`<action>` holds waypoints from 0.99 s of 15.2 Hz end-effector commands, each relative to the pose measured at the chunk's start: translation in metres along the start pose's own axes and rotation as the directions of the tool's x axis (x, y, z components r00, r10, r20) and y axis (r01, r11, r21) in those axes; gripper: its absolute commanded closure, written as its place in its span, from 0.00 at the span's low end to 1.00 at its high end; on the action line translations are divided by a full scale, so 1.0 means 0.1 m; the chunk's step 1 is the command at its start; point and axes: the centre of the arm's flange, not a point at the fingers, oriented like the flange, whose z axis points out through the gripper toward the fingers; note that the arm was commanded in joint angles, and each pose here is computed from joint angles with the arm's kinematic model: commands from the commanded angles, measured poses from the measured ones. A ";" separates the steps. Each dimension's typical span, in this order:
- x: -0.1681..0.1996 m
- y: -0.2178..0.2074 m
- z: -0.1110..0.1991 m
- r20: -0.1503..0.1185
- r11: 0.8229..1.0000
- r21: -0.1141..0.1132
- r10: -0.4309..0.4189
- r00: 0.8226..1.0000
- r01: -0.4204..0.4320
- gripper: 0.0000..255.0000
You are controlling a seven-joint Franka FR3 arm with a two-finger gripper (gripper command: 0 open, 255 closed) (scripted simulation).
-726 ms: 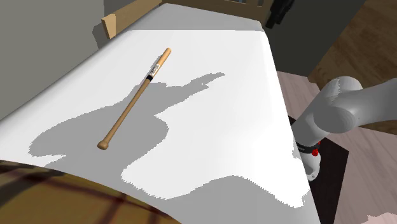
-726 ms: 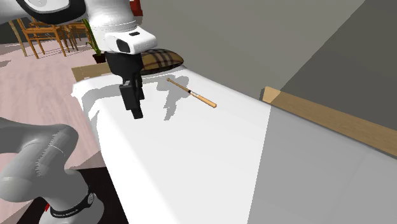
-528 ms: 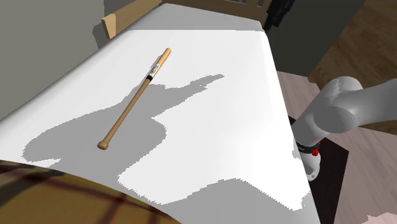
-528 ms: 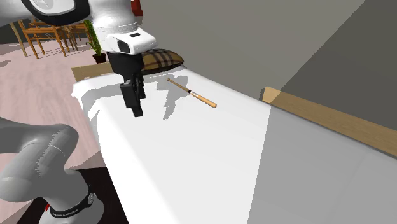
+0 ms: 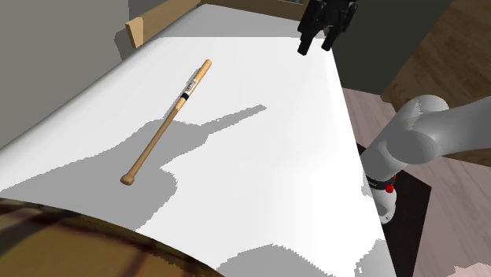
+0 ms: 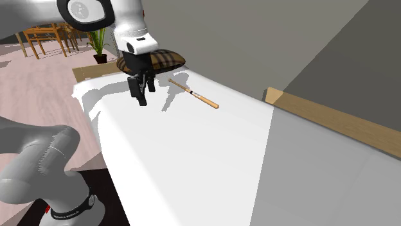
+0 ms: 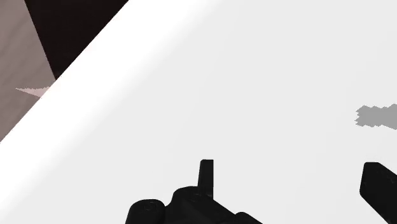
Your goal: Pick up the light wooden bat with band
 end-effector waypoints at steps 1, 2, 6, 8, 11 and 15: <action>0.00 -0.27 0.07 0.001 0.998 -0.004 0.070 0.998 -0.070 0.00; 0.00 -0.40 0.10 0.001 0.995 -0.006 0.103 0.995 -0.103 0.00; 0.06 -0.92 0.25 0.000 0.973 -0.015 0.231 0.973 -0.231 0.00; 0.11 -1.17 0.32 -0.001 0.956 -0.019 0.293 0.956 -0.293 0.00; 0.21 -1.55 0.44 -0.003 0.923 -0.026 0.385 0.923 -0.385 0.00; 0.41 -2.03 0.59 -0.006 0.865 -0.034 0.501 0.865 -0.501 0.00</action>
